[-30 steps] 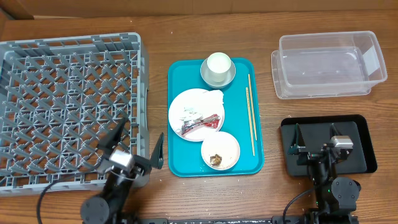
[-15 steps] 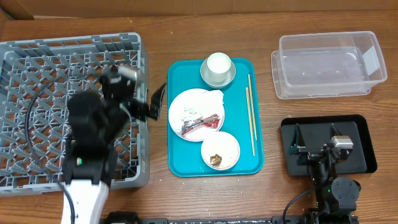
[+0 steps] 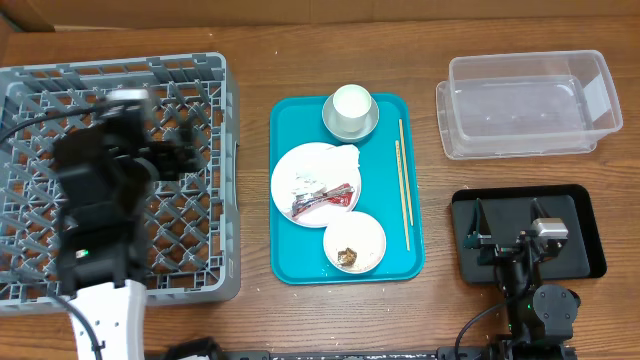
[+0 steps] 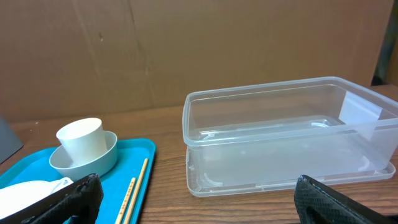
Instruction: Sort waste into correct bins and load items into the dishwasher
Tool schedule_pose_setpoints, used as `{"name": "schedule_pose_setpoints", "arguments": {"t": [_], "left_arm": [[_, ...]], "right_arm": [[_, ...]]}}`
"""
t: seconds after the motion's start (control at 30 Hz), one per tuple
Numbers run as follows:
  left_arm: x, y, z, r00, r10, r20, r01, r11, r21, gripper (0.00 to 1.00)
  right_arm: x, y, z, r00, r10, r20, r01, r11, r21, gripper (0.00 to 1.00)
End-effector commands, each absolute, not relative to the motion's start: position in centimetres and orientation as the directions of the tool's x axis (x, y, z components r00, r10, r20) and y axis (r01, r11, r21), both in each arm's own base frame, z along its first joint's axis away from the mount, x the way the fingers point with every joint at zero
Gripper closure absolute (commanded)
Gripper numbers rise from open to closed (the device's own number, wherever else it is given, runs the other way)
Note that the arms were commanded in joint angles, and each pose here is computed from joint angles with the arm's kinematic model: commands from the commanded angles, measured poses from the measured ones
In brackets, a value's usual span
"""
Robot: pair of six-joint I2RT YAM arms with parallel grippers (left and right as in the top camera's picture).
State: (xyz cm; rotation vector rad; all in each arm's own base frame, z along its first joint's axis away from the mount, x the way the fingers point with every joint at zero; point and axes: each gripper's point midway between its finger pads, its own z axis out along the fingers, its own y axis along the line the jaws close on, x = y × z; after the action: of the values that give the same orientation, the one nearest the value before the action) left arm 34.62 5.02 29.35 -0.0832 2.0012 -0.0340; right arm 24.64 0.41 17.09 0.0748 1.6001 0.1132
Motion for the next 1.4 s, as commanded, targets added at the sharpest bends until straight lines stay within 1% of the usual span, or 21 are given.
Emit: {"name": "schedule_pose_setpoints", "arguments": {"t": [0.0,0.13,0.2,0.23,0.27,0.3,0.33,0.37,0.47,0.6,0.67,0.73,0.8,0.9,1.03,1.13,1.2,1.3,1.37], "left_arm": [[33.8,7.3,30.5,-0.379,-0.176,-0.909,-0.076,0.984,-0.159,0.00],[33.0,10.0,31.1,-0.343,-0.213,-0.915,-0.120,0.976,-0.183,0.00],[32.7,11.2,31.2,-0.332,-0.224,-0.916,-0.154,0.971,-0.182,0.00],[32.6,11.6,31.2,-0.329,-0.227,-0.917,-0.164,0.970,-0.181,0.00],[32.5,11.8,31.2,-0.328,-0.228,-0.917,-0.169,0.969,-0.181,0.00],[32.5,11.8,31.2,-0.328,-0.228,-0.917,-0.171,0.969,-0.180,0.00],[32.5,11.9,31.2,-0.328,-0.228,-0.917,-0.174,0.968,-0.179,0.00],[32.5,11.9,31.2,-0.329,-0.229,-0.916,-0.174,0.968,-0.179,0.00],[32.4,11.8,31.0,-0.336,-0.233,-0.913,-0.176,0.967,-0.182,0.00],[32.5,11.9,30.6,-0.346,-0.240,-0.907,-0.178,0.966,-0.187,0.00],[32.5,11.8,30.1,-0.363,-0.250,-0.898,-0.181,0.964,-0.195,0.00],[32.3,11.7,29.6,-0.379,-0.259,-0.888,-0.184,0.962,-0.202,0.00],[32.2,11.7,29.2,-0.394,-0.269,-0.879,-0.188,0.960,-0.209,0.00],[32.0,11.6,28.5,-0.416,-0.282,-0.865,-0.193,0.956,-0.219,0.00],[31.8,11.4,28.1,-0.432,-0.292,-0.853,-0.197,0.954,-0.227,0.00],[31.8,11.4,28.1,-0.432,-0.292,-0.853,-0.197,0.954,-0.227,0.00],[31.8,11.4,28.1,-0.432,-0.292,-0.853,-0.197,0.954,-0.227,0.00],[31.8,11.4,28.1,-0.432,-0.292,-0.853,-0.197,0.954,-0.227,0.00],[31.8,11.4,28.1,-0.432,-0.292,-0.853,-0.197,0.954,-0.227,0.00]], "right_arm": [[24.6,0.5,16.9,-0.028,0.122,-0.992,-0.026,0.992,0.123,0.00],[24.6,0.5,17.0,-0.025,0.122,-0.992,-0.026,0.992,0.122,0.00],[24.6,0.8,19.1,0.058,0.129,-0.990,-0.053,0.991,0.126,0.00],[24.4,1.8,20.6,0.105,0.168,-0.980,-0.124,0.980,0.154,0.00],[24.1,2.9,21.5,0.122,0.211,-0.970,-0.197,0.963,0.185,0.00],[23.8,4.0,22.0,0.117,0.254,-0.960,-0.271,0.938,0.216,0.00],[23.4,5.4,21.9,0.081,0.294,-0.952,-0.349,0.903,0.249,0.00],[23.2,5.8,22.2,0.079,0.305,-0.949,-0.376,0.891,0.255,0.00],[22.4,5.8,25.2,0.184,0.353,-0.917,-0.416,0.874,0.253,0.00],[19.9,4.1,31.2,0.420,0.432,-0.798,-0.426,0.870,0.247,0.00],[18.6,3.4,33.2,0.506,0.442,-0.741,-0.424,0.875,0.232,0.00],[17.7,3.0,34.8,0.549,0.443,-0.709,-0.421,0.879,0.223,0.00],[17.5,3.0,35.9,0.554,0.440,-0.707,-0.421,0.881,0.218,0.00],[18.5,3.4,36.8,0.502,0.429,-0.751,-0.416,0.881,0.226,0.00],[21.2,5.4,37.4,0.379,0.296,-0.877,-0.410,0.903,0.127,0.00],[24.4,6.4,37.0,0.208,0.216,-0.954,-0.416,0.902,0.113,0.00],[26.6,7.0,36.3,0.057,0.197,-0.979,-0.427,0.891,0.155,0.00],[29.5,7.8,35.4,-0.149,0.191,-0.970,-0.434,0.869,0.238,0.00],[30.9,8.9,35.0,-0.244,0.153,-0.958,-0.469,0.846,0.254,0.00]]}}
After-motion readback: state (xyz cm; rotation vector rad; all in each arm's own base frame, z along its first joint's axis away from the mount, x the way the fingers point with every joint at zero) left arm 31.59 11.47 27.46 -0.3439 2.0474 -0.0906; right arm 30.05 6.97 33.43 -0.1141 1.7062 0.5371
